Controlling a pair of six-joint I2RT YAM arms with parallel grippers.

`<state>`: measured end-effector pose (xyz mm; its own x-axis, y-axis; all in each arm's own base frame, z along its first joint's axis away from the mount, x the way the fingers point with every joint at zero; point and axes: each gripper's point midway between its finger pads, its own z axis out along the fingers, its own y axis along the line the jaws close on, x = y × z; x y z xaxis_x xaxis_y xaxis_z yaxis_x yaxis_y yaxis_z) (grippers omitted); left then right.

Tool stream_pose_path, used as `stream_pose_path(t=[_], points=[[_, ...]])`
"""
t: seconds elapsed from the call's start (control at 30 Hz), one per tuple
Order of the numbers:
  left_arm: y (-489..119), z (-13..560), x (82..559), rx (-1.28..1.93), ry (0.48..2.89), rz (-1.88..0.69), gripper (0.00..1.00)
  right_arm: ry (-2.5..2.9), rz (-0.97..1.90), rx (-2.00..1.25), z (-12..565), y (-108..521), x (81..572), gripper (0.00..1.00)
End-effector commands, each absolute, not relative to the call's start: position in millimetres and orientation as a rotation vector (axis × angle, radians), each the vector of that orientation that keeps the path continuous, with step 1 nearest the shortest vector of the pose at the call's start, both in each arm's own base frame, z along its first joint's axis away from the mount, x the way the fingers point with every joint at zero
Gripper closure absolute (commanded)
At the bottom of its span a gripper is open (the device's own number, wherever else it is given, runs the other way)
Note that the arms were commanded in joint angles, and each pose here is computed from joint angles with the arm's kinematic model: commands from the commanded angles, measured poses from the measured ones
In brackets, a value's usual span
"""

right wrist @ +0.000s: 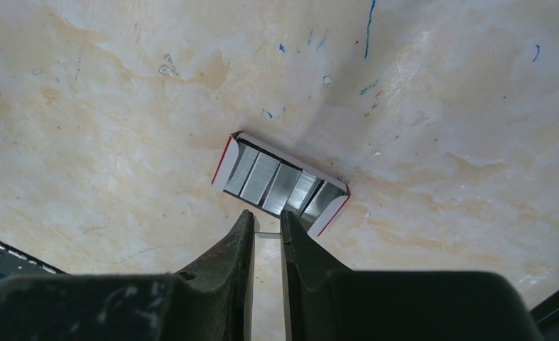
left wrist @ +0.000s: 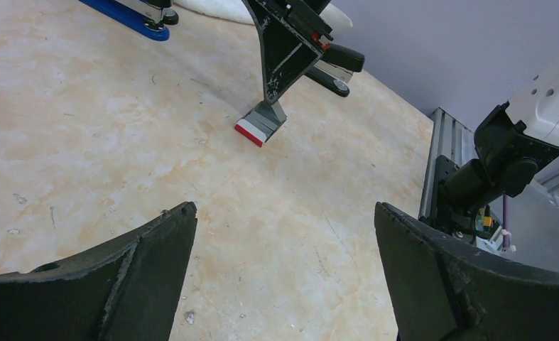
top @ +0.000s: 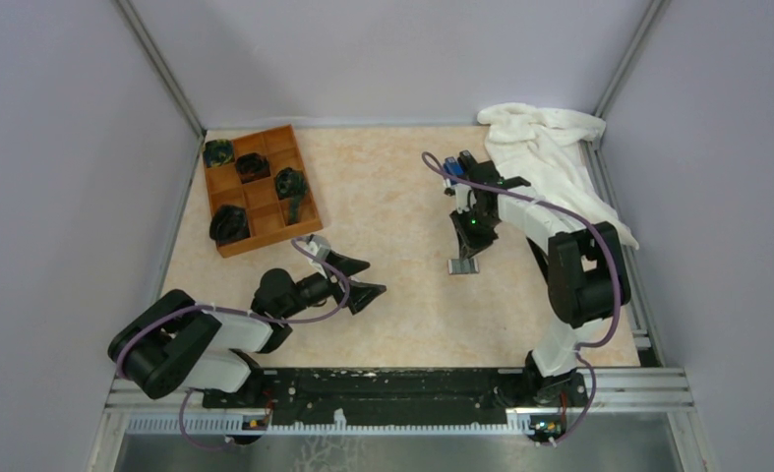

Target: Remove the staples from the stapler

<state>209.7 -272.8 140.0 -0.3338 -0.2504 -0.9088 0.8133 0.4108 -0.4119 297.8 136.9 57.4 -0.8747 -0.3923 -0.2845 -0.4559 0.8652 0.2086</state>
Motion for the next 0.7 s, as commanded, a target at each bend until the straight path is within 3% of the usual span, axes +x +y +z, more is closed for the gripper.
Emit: stream_pose_path(t=[0.0, 0.67], points=[[-275.6, 150.4, 209.0, 0.541, 1.489, -1.195, 0.01, 2.749, 0.329, -0.617, 64.9, 138.2, 319.0, 0.90], [-276.4, 150.0, 209.3, 0.542, 1.488, -1.199, 0.01, 2.755, 0.286, -0.586, 56.2, 132.1, 316.9, 0.89]])
